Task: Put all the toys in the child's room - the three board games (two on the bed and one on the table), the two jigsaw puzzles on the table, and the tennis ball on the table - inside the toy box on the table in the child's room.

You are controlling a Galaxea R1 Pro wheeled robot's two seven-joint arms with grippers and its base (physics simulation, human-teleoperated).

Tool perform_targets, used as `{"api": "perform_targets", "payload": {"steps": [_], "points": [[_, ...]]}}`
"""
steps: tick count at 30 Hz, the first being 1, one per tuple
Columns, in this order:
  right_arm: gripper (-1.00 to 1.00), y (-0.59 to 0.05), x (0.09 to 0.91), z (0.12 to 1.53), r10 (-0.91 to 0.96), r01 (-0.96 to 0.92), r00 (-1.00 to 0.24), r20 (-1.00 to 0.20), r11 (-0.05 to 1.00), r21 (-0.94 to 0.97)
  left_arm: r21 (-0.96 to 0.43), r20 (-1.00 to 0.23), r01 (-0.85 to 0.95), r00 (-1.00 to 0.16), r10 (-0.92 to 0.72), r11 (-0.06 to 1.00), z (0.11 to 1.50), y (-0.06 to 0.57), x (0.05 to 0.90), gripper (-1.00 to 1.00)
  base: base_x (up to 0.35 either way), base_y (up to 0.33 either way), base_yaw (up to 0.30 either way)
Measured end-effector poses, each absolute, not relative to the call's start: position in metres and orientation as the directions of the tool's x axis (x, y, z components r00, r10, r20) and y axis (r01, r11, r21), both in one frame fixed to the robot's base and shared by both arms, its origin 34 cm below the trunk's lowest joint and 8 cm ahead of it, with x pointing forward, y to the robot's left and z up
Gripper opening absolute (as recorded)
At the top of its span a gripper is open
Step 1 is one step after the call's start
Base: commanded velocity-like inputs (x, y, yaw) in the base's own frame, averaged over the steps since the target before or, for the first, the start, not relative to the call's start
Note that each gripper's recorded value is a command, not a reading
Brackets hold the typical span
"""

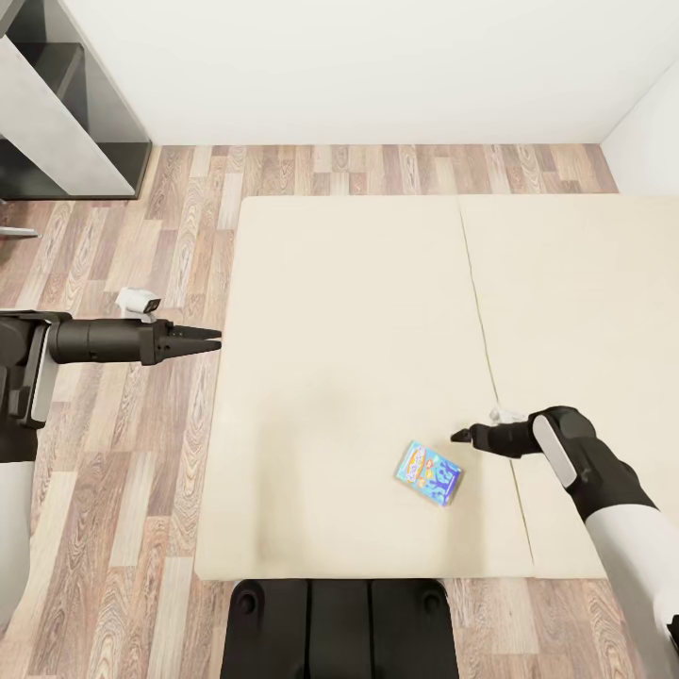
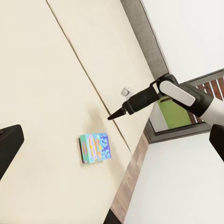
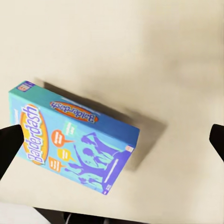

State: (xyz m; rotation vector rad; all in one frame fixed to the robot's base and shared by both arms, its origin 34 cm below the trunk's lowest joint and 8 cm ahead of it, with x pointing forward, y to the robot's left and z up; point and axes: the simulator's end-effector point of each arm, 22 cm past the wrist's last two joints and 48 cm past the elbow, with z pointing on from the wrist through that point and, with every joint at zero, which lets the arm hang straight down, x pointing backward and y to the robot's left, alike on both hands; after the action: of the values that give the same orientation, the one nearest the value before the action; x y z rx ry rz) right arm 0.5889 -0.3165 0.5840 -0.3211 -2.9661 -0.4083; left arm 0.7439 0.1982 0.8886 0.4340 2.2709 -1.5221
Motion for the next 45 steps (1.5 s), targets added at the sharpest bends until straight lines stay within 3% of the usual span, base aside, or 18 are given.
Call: {"api": "perform_targets", "payload": {"steps": [27, 45], "points": [[1.00, -0.313, 0.573, 0.573, 0.209, 0.252, -0.961, 0.182, 0.933, 0.258, -0.814, -0.466, 0.449, -0.883, 0.047, 0.369, 0.889, 0.199, 0.744, 1.00, 0.000, 0.000, 0.000], [1.00, -0.297, 0.569, 0.567, 0.218, 0.266, -0.961, 0.170, 0.895, 0.357, -0.814, -0.466, 0.449, -0.884, 0.048, 0.369, 0.889, 0.198, 0.744, 1.00, 0.000, 0.000, 0.000]]}}
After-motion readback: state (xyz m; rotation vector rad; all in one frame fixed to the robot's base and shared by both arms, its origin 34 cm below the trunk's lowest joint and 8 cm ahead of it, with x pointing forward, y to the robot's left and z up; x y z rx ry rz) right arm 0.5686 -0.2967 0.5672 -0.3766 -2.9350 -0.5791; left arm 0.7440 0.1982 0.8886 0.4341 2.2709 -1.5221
